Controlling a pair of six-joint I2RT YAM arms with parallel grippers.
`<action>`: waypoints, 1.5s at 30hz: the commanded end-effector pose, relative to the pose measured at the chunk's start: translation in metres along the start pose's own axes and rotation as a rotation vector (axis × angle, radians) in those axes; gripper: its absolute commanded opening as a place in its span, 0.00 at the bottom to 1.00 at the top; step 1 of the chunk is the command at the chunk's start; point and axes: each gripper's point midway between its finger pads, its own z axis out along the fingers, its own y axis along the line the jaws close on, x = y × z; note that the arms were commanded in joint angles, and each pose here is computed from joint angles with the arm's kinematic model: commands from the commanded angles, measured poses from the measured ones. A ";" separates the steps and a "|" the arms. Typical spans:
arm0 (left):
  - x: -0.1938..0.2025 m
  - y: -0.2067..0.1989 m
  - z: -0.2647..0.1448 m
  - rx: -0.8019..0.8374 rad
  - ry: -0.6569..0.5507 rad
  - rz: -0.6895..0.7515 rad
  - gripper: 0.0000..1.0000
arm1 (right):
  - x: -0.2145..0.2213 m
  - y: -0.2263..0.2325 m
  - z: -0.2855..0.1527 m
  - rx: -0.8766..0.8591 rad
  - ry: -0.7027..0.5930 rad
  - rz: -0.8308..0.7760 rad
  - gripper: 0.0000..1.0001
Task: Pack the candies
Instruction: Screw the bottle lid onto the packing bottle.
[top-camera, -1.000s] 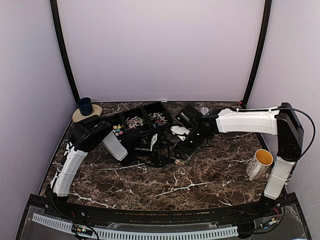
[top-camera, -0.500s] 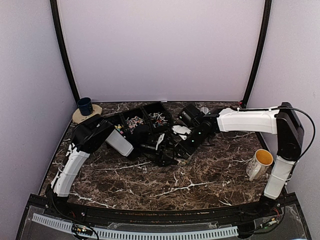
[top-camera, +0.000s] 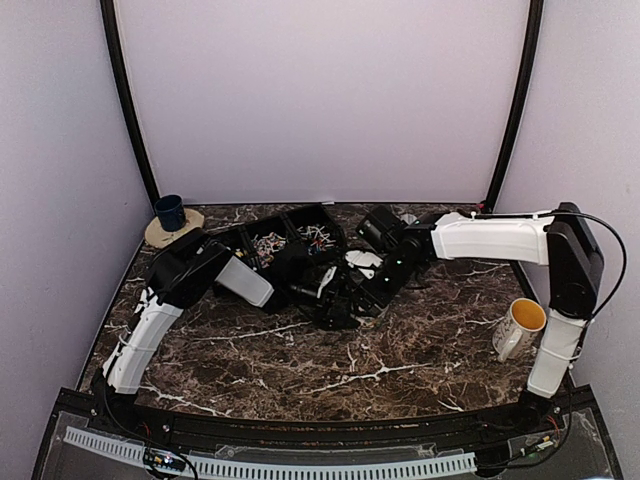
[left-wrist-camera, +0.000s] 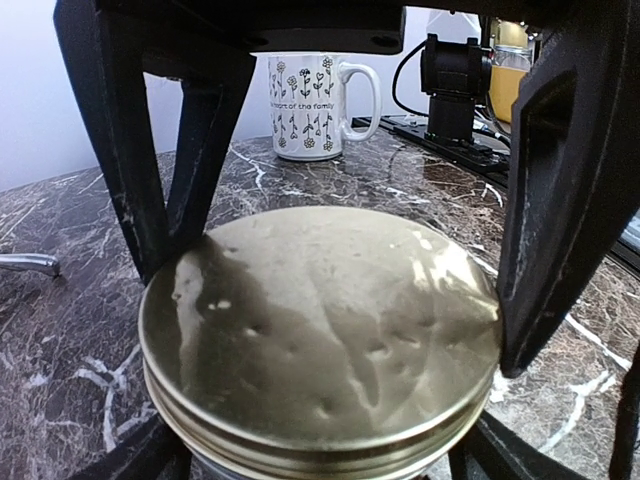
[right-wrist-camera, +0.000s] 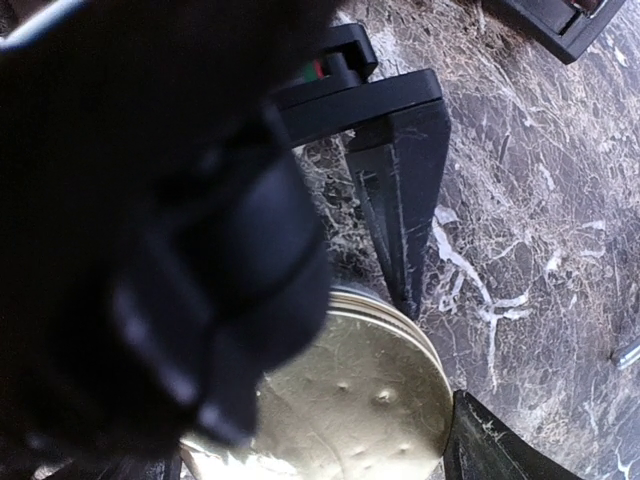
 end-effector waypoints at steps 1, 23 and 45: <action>0.125 -0.053 0.002 0.023 0.222 -0.405 0.86 | 0.005 0.000 0.006 -0.010 0.059 -0.027 0.82; 0.123 -0.027 -0.014 -0.298 0.235 -0.366 0.84 | 0.006 -0.014 0.021 0.058 0.036 0.153 0.80; 0.139 -0.004 -0.028 -0.518 0.331 -0.319 0.85 | -0.009 -0.028 0.013 0.107 -0.002 0.263 0.90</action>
